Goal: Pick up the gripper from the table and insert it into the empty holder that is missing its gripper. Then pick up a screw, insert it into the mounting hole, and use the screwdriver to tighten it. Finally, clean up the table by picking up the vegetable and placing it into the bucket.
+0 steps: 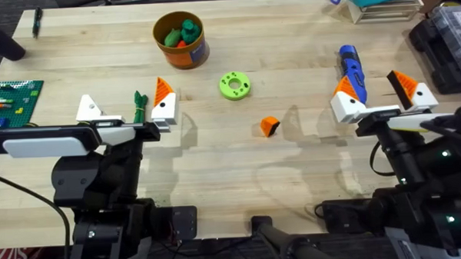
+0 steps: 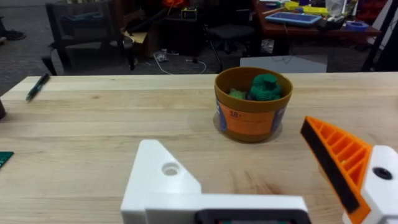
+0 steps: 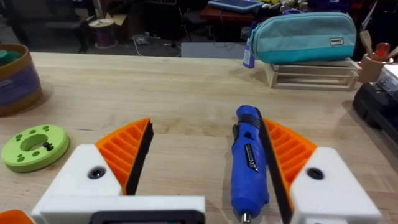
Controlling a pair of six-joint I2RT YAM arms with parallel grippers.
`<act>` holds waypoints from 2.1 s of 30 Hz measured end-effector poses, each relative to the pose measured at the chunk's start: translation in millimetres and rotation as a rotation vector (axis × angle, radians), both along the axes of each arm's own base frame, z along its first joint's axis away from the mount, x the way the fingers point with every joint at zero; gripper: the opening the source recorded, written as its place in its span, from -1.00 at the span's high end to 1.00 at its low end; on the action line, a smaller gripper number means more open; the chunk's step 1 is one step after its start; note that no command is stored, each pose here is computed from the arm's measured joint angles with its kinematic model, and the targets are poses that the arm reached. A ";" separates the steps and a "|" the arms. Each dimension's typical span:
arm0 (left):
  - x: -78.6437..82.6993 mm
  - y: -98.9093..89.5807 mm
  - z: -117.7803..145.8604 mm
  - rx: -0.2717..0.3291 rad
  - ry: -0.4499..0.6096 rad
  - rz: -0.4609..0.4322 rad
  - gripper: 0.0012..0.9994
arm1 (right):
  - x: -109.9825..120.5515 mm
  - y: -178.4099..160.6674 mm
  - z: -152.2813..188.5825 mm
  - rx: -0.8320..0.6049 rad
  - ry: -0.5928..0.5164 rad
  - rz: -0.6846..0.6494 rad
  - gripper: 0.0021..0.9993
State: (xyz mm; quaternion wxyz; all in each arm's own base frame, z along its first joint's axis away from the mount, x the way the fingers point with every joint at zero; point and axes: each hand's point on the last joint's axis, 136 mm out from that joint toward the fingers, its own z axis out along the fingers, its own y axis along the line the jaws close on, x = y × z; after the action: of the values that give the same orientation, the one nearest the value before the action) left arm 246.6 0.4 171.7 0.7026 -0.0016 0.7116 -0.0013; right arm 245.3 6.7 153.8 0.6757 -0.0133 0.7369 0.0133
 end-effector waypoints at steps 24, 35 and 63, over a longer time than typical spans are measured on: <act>-19.1 4.3 23.4 0.018 0.206 0.023 -0.95 | -8.9 -0.1 11.0 -0.003 0.107 0.000 -0.99; -6.4 11.2 35.9 0.089 0.759 0.035 -0.95 | 3.8 0.0 47.4 0.026 0.426 -0.009 -0.99; 47.2 62.3 -131.2 0.032 1.453 0.095 -0.97 | 35.3 0.1 43.9 0.026 0.755 -0.014 -0.99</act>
State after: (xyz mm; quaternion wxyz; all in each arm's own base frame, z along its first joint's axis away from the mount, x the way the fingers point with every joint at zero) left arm 293.7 62.7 40.5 0.0520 -0.0226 0.9975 0.0411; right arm 280.7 6.9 197.7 0.3569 0.0064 0.9339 0.0219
